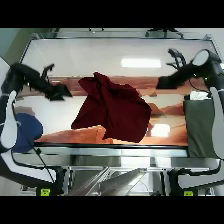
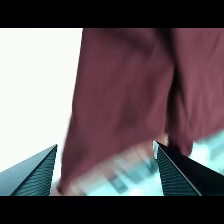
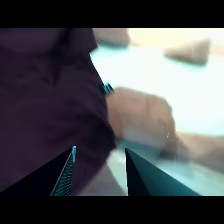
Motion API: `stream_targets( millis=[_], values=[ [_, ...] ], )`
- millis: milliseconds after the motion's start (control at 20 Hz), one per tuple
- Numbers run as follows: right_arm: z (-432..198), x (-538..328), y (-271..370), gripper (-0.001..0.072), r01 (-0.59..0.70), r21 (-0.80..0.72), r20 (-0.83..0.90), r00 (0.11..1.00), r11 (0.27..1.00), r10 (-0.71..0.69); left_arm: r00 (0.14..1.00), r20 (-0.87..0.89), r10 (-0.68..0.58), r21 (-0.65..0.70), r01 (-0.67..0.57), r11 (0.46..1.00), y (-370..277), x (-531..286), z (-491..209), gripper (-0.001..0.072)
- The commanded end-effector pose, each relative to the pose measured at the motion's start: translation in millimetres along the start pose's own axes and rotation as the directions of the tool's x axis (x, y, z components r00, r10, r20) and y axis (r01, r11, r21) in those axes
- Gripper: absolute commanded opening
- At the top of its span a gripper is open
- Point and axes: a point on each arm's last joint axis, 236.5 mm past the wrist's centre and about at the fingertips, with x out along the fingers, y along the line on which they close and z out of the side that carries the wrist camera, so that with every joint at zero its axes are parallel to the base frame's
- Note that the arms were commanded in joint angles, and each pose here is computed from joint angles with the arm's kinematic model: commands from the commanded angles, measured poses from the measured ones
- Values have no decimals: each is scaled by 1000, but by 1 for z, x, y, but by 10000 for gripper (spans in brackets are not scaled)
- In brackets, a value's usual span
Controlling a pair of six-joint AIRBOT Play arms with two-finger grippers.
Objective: Fold the shirts.
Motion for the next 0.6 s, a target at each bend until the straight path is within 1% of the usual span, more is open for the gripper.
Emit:
stream_targets(
  millis=[0, 50, 150, 300, 400, 550],
  values=[
    [-68, 19, -31, 359, -39, 87, -153, 987, 995, 52, 994, -100, -54, -101, 43, 994, 12, 38, -80, 674],
    [-81, 30, -34, 359, -57, 122, -175, 981, 991, 78, 995, -86, -45, -116, 35, 993, 17, 48, -90, 673],
    [-93, 45, -30, 359, -113, 146, -181, 974, 983, 139, 999, -47, -11, -128, 5, 992, 27, 63, -98, 673],
    [-93, 52, -22, 359, -155, 139, -163, 971, 978, 177, 999, 0, 44, -146, -44, 988, 46, 76, -92, 673],
    [-90, 52, -22, 360, -159, 125, -148, 973, 979, 177, 999, -16, 41, -147, -43, 988, 51, 86, -91, 673],
    [-84, 54, -25, 360, -148, 117, -124, 979, 982, 162, 996, -89, 25, -119, -36, 992, 48, 109, -99, 673]
  ],
)
